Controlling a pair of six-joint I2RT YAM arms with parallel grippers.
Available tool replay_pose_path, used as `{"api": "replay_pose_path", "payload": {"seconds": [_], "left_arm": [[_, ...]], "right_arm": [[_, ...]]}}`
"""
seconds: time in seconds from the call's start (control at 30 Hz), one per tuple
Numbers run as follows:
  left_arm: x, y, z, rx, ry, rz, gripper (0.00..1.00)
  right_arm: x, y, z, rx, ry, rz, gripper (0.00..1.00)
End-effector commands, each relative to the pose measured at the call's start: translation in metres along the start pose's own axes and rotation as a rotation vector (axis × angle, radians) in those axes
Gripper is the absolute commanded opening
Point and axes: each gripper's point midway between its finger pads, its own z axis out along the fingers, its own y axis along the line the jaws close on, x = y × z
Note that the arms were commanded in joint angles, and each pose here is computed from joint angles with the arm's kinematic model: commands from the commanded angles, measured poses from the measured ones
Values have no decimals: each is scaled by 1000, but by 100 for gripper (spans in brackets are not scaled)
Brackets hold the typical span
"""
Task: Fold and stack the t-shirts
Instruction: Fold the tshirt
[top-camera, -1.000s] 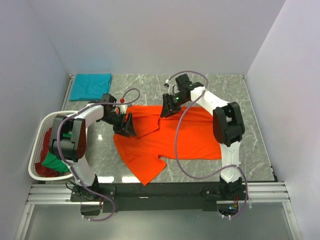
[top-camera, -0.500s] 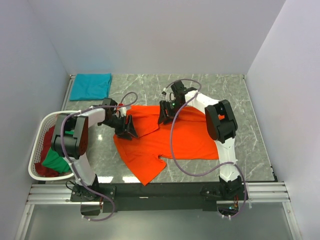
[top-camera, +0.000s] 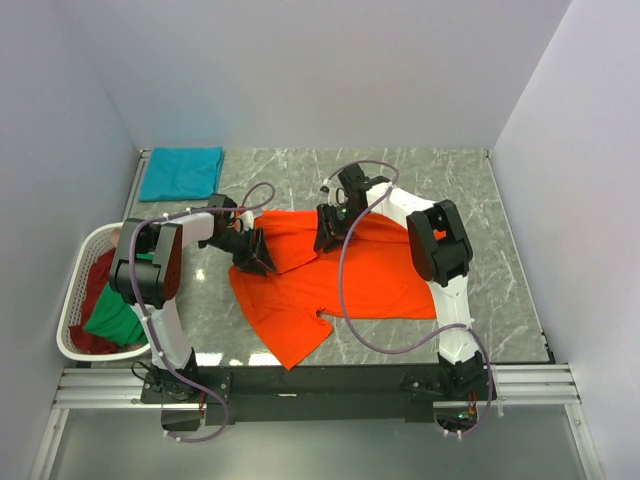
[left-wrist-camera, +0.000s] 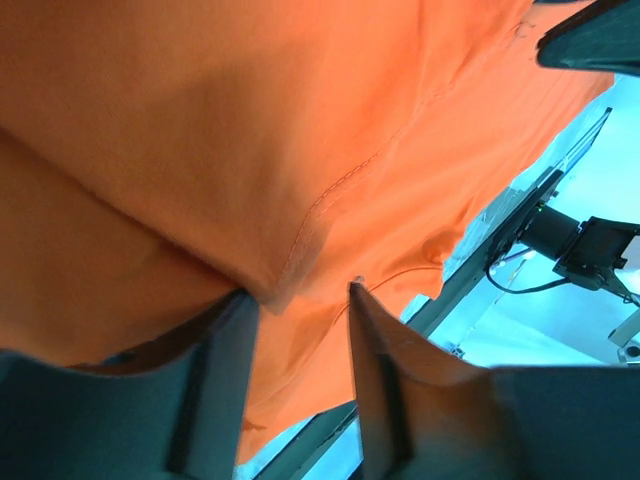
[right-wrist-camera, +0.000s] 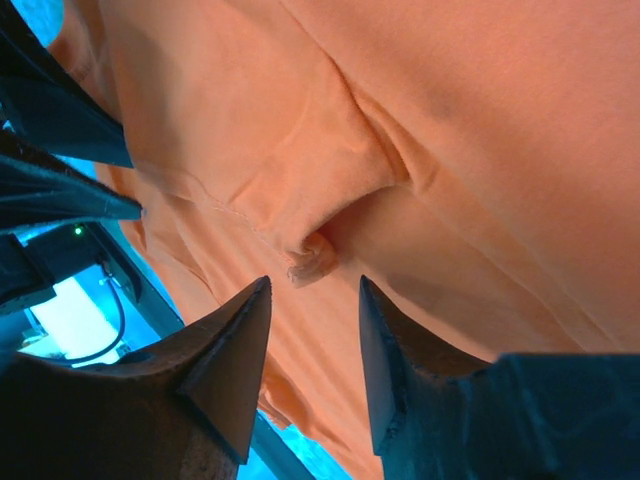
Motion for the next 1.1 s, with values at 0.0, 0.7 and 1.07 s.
{"api": "replay_pose_path", "payload": {"seconds": [0.0,0.7,1.07], "left_arm": [[-15,-11,-4,34,-33,32,43],[-2,-17,-16,25,13,55,1],[4,-24,-21,41,3,76,1]], "right_arm": [[-6,11,2,-29,-1,-16,47],[-1,16,11,-32,32,-11,40],[-1,19,16,-46,44,-23,14]]}}
